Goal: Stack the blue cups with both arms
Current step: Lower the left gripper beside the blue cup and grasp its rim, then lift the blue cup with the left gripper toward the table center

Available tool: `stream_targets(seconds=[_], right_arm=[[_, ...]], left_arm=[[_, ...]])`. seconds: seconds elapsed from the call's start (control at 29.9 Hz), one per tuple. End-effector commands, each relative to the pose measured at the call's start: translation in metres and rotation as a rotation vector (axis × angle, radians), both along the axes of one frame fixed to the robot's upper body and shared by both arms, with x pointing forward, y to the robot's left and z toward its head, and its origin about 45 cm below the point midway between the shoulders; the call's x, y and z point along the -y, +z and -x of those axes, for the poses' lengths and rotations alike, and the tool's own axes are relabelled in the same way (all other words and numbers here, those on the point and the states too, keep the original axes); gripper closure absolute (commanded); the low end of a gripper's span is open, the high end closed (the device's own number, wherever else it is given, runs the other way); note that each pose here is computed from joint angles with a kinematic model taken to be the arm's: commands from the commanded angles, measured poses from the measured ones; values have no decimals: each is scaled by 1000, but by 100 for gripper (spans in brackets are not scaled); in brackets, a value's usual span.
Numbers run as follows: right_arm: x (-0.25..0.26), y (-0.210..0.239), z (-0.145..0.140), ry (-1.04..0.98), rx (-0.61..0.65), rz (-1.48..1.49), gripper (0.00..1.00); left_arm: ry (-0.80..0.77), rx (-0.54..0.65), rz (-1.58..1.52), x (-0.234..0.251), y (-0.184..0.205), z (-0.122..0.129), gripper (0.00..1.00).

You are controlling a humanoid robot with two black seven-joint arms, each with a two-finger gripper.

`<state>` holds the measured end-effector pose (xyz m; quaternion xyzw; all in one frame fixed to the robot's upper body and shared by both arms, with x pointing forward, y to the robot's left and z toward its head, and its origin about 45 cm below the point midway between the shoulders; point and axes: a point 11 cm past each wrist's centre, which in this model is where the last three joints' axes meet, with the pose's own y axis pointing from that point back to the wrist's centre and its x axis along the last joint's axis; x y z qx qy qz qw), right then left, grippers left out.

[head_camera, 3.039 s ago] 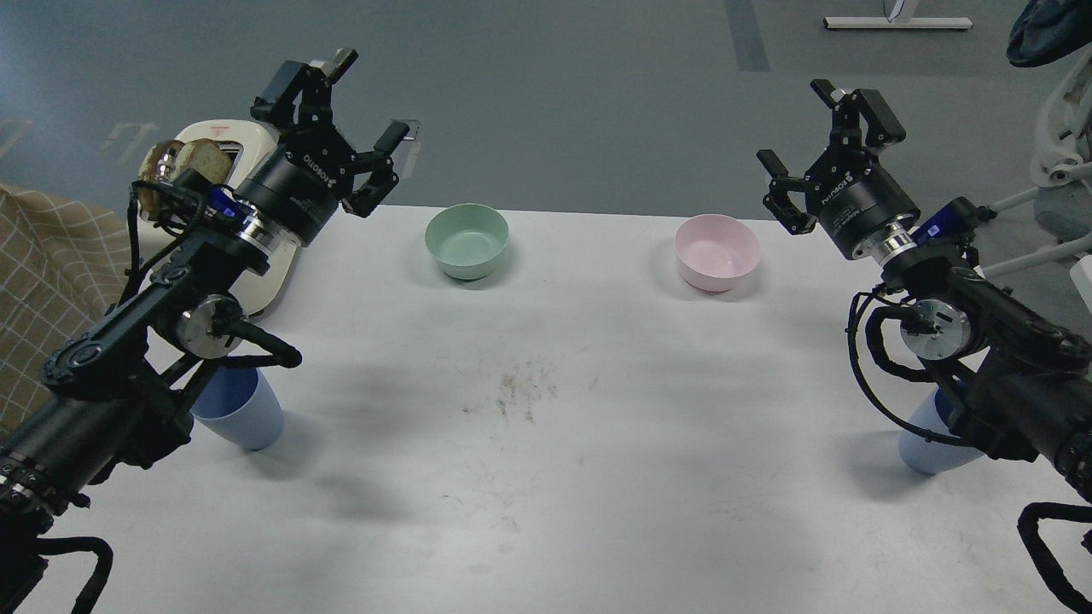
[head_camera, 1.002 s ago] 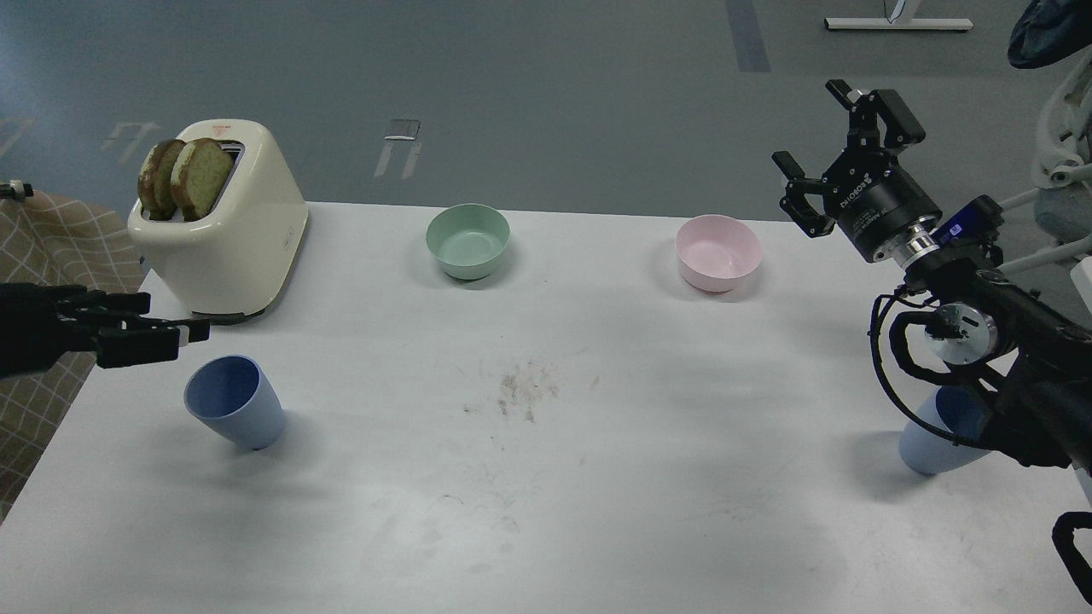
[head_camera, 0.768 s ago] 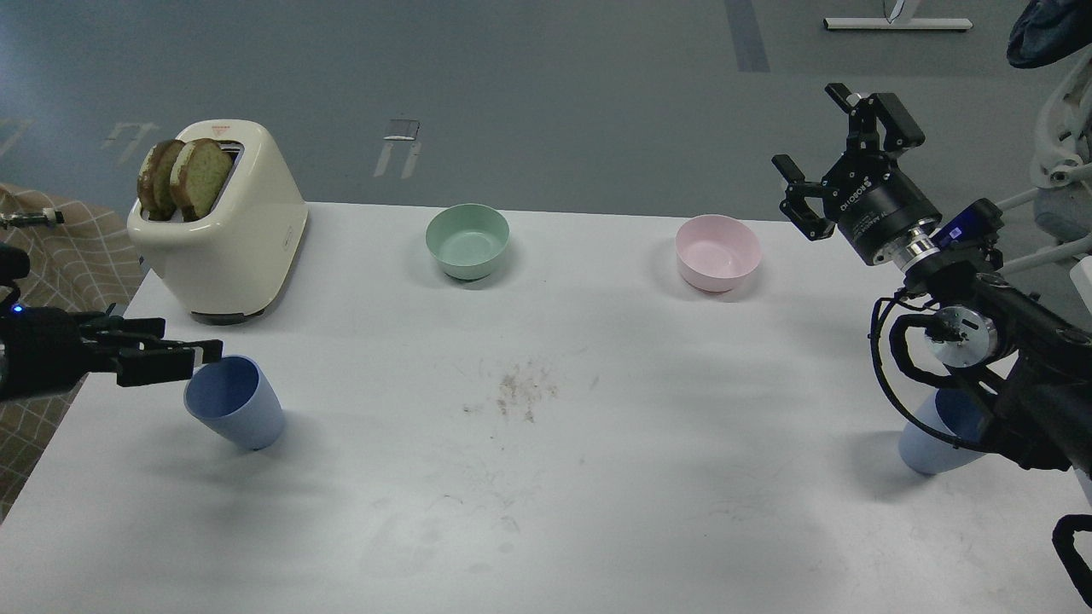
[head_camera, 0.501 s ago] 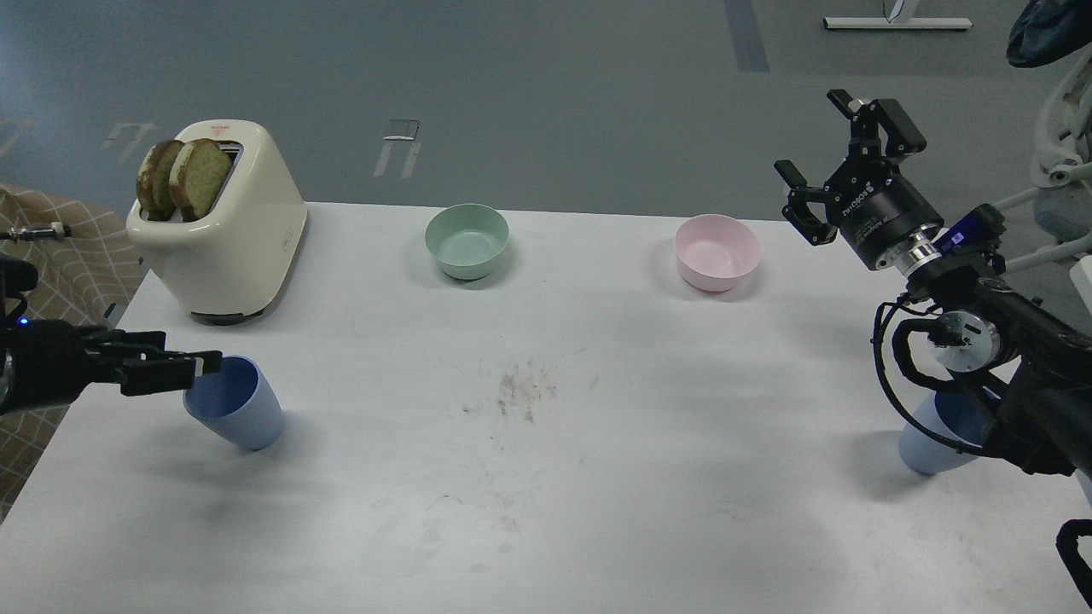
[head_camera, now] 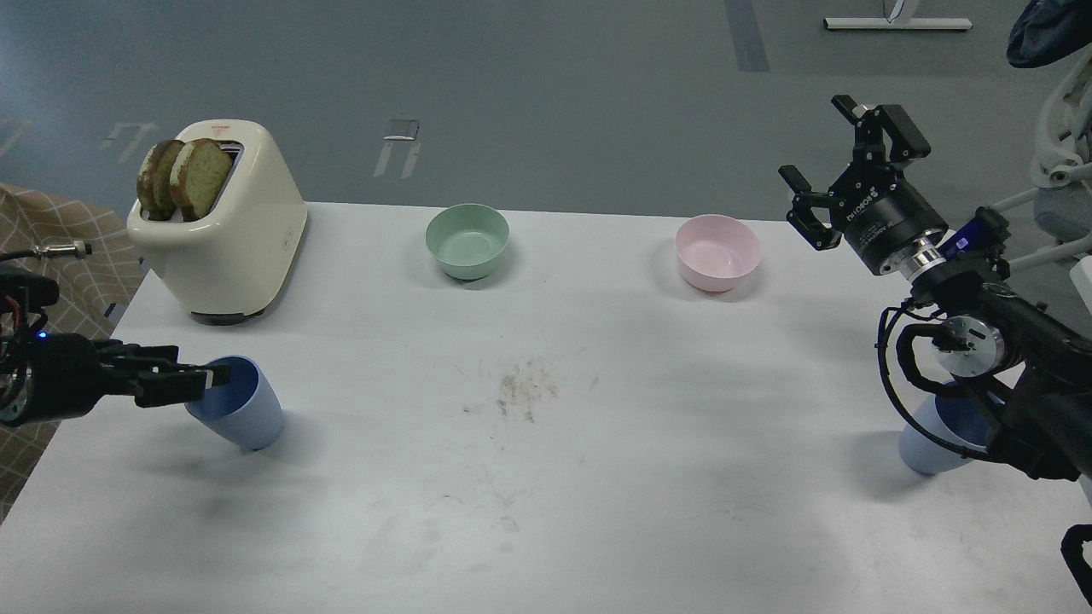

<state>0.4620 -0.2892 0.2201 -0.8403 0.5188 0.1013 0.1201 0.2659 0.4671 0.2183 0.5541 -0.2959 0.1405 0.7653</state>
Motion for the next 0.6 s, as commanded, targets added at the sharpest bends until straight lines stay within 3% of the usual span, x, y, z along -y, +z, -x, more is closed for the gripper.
stream_targets(seconds=[0.0,0.1,0.13,0.3,0.4,0.57], right_arm=[[0,0,0,0,0,0,0],[-1,0,0,2,0,0,0],[-1,0,0,1,0,-1,0],[-1,0,0,1,0,-1,0],[-1,0,0,1,0,-1,0],[0,0,0,0,1,0,0]], left_arm=[[2,-4,-2,-1,-1,1,43],[3,-10,-2,-1,-3,3,55],[2,-9,0,-1,-3,3,67],[3,-10,0,-1,-4,3,77],[0,-12,-4,-1,-4,4,99],[-6,-12,-12,-1,-4,4,100]])
